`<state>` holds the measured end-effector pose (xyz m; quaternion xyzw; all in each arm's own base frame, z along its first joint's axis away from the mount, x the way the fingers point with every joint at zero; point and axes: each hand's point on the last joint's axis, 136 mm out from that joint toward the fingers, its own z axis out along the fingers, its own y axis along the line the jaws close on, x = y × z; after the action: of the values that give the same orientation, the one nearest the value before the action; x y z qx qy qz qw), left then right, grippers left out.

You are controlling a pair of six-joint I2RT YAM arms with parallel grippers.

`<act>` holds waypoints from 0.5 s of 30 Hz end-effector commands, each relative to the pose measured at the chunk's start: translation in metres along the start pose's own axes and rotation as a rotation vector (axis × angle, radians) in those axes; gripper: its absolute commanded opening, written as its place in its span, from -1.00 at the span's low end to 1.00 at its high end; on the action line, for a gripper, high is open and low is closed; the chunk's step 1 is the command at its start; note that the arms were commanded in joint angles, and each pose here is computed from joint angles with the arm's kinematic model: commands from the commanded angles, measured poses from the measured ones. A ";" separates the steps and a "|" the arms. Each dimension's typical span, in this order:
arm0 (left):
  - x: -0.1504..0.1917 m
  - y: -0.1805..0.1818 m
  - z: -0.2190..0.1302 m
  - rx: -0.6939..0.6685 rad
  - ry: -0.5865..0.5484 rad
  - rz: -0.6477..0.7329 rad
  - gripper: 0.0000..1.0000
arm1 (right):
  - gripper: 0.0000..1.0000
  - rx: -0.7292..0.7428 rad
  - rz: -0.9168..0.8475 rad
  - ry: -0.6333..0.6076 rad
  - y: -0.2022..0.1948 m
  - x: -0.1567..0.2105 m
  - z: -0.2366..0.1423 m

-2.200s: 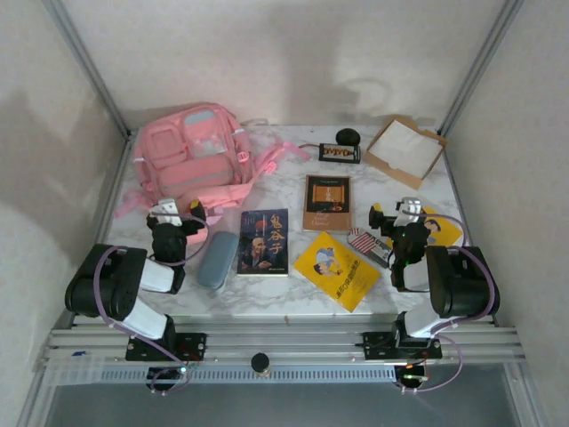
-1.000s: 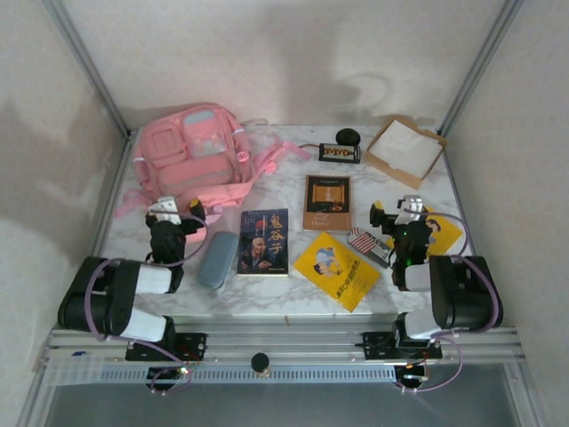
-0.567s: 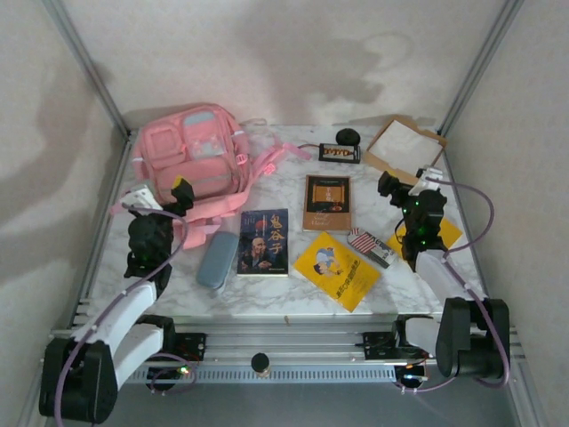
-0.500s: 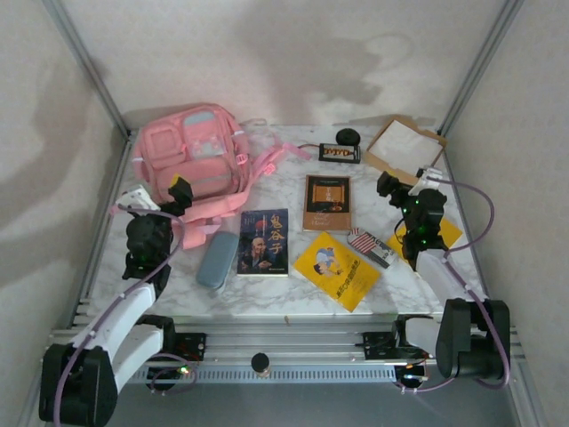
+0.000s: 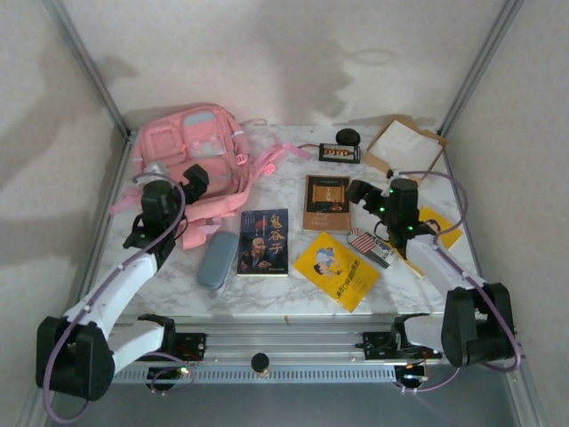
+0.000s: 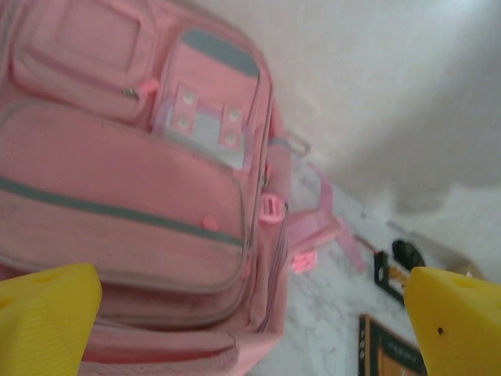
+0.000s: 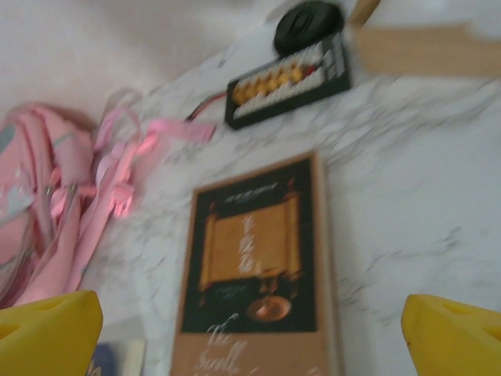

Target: Pack books, pencil case, and school supplies into a backpack

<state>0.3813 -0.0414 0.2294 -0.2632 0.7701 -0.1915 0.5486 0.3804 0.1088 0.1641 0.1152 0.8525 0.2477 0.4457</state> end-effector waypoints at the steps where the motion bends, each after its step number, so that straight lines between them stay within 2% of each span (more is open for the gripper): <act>1: 0.028 -0.005 0.010 -0.056 0.125 0.100 0.99 | 0.98 -0.036 0.037 0.082 0.024 0.015 0.011; 5: 0.059 -0.023 0.030 -0.074 0.224 0.284 0.95 | 0.98 -0.084 0.027 0.132 0.050 0.031 0.023; 8: 0.085 -0.027 0.050 -0.137 0.307 0.450 0.96 | 0.98 -0.108 0.007 0.155 0.066 0.038 0.030; 15: 0.144 -0.026 0.090 -0.247 0.437 0.757 0.95 | 0.98 -0.091 -0.029 0.168 0.069 0.042 0.035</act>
<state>0.4350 -0.1573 0.1252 -0.0340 0.9155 -0.0194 0.4004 0.3782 0.1963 0.1490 0.0599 0.8759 0.2962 0.3761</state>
